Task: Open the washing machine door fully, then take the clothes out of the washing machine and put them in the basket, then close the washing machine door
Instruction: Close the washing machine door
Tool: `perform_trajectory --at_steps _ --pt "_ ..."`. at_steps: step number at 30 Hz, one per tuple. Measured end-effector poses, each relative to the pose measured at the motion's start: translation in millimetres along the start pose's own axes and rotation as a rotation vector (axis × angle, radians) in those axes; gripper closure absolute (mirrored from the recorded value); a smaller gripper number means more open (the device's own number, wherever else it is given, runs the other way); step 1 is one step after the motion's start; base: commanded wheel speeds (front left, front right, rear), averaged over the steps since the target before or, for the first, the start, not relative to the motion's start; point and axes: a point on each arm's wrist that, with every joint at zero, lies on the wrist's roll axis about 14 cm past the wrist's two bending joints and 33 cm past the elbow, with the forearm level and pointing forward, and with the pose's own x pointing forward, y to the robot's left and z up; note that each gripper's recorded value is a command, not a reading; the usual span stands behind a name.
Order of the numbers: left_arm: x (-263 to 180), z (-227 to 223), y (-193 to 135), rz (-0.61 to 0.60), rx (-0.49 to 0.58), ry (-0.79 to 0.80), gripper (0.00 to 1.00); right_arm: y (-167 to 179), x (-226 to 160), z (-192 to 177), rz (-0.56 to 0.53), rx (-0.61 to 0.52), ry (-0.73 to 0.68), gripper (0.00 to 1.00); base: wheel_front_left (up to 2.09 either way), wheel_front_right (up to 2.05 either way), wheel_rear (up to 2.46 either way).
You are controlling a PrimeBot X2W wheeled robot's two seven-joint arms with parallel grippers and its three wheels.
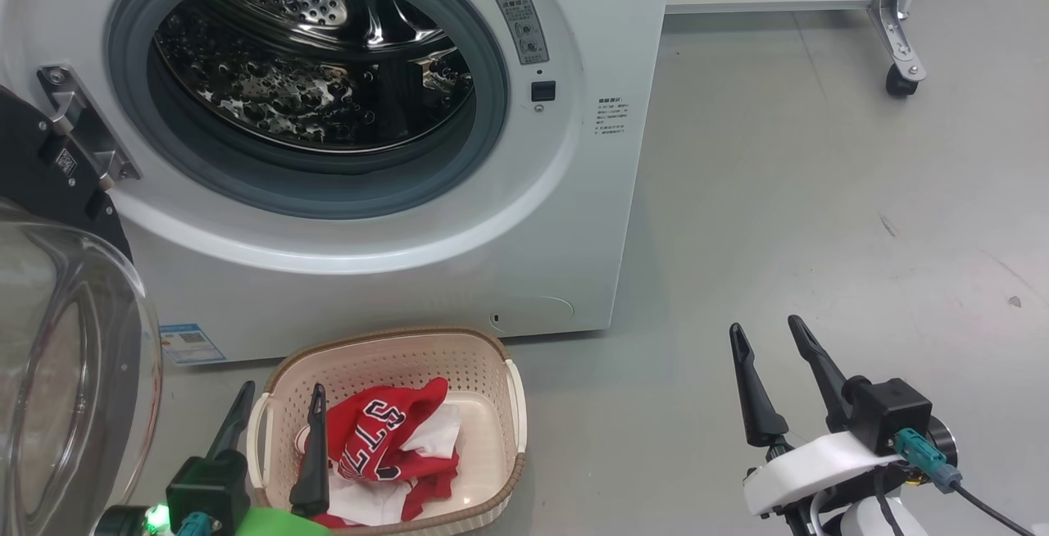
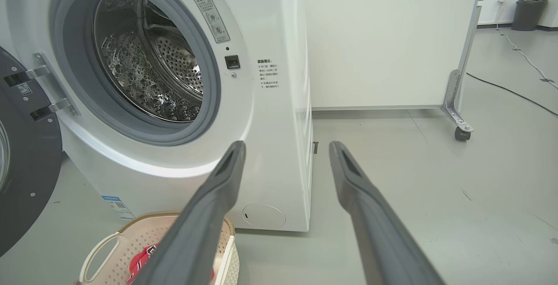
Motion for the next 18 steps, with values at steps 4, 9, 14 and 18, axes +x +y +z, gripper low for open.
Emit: perform_trajectory --at_steps 4,9,14,18 --pt "-0.3 3.8 -0.8 -0.002 0.001 -0.007 0.00 0.1 0.4 0.4 0.000 0.000 -0.001 0.00 -0.13 0.26 -0.13" --pt "-3.0 3.1 -1.4 -0.003 0.003 0.001 0.00 0.1 0.7 1.0 0.000 0.000 -0.003 0.00 -0.32 0.45 -0.14" --pt "-4.0 5.7 -1.8 -0.003 0.002 -0.002 0.00 0.1 1.0 1.2 0.001 -0.001 -0.004 0.00 -0.53 0.65 -0.12" --pt "-4.3 6.2 -1.8 -0.002 0.001 0.000 0.00 0.4 1.3 1.0 0.002 -0.006 -0.003 0.00 -0.73 0.83 -0.10"
